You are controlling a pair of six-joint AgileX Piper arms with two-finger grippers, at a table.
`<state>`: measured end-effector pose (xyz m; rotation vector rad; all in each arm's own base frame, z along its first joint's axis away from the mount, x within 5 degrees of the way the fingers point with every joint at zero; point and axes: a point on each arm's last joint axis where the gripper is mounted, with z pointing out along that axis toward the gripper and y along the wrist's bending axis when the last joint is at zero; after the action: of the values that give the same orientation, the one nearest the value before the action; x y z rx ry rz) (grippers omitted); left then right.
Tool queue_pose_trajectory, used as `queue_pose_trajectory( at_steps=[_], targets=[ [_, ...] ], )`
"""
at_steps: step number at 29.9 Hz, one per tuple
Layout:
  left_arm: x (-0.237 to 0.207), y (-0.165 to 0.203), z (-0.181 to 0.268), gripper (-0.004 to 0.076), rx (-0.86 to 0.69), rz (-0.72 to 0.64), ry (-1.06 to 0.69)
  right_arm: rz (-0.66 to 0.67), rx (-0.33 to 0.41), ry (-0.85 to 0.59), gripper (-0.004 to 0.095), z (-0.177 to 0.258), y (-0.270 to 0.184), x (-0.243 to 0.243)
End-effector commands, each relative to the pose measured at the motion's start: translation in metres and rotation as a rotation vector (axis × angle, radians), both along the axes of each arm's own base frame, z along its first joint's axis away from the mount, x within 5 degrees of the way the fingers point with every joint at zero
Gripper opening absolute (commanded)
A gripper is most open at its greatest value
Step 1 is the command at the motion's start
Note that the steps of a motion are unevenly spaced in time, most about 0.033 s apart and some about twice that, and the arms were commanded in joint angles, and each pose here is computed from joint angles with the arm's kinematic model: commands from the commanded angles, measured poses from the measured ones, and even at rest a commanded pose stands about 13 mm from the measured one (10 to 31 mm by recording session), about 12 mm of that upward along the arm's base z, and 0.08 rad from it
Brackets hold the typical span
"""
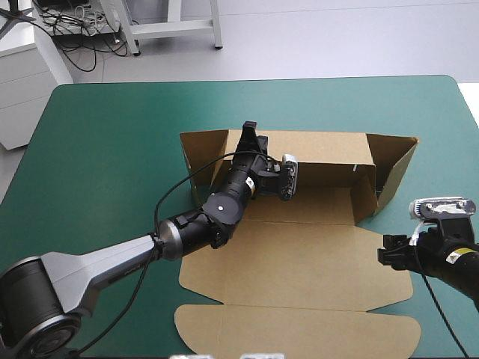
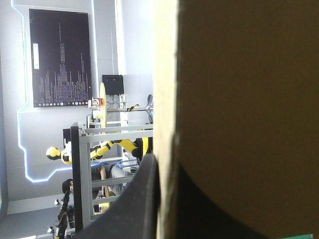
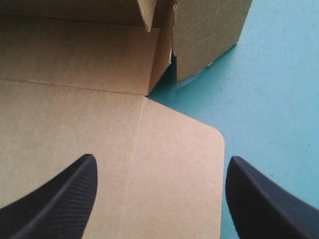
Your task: Fold the box
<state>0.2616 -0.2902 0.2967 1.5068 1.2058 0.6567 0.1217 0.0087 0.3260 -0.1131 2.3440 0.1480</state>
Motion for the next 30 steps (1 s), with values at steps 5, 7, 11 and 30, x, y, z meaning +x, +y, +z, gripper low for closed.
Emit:
queue_pose_trajectory(
  at_steps=[5, 7, 11, 30],
  targets=[
    [-0.005, -0.001, 0.016, -0.0010, -0.048, -0.008, -0.025, -0.142, 0.010, -0.154, 0.0670, 0.056, -0.010, 0.028],
    [-0.005, -0.001, 0.015, -0.0010, -0.049, -0.007, -0.021, -0.162, 0.008, -0.194, 0.0670, 0.077, -0.013, 0.039],
    [-0.005, -0.001, 0.014, -0.0010, -0.048, -0.008, -0.019, -0.178, 0.039, -0.237, 0.0670, 0.109, -0.015, 0.073],
    [-0.005, -0.001, 0.014, -0.0010, -0.046, -0.010, -0.022, -0.176, 0.073, -0.018, 0.0670, 0.085, -0.025, 0.250]
  ],
)
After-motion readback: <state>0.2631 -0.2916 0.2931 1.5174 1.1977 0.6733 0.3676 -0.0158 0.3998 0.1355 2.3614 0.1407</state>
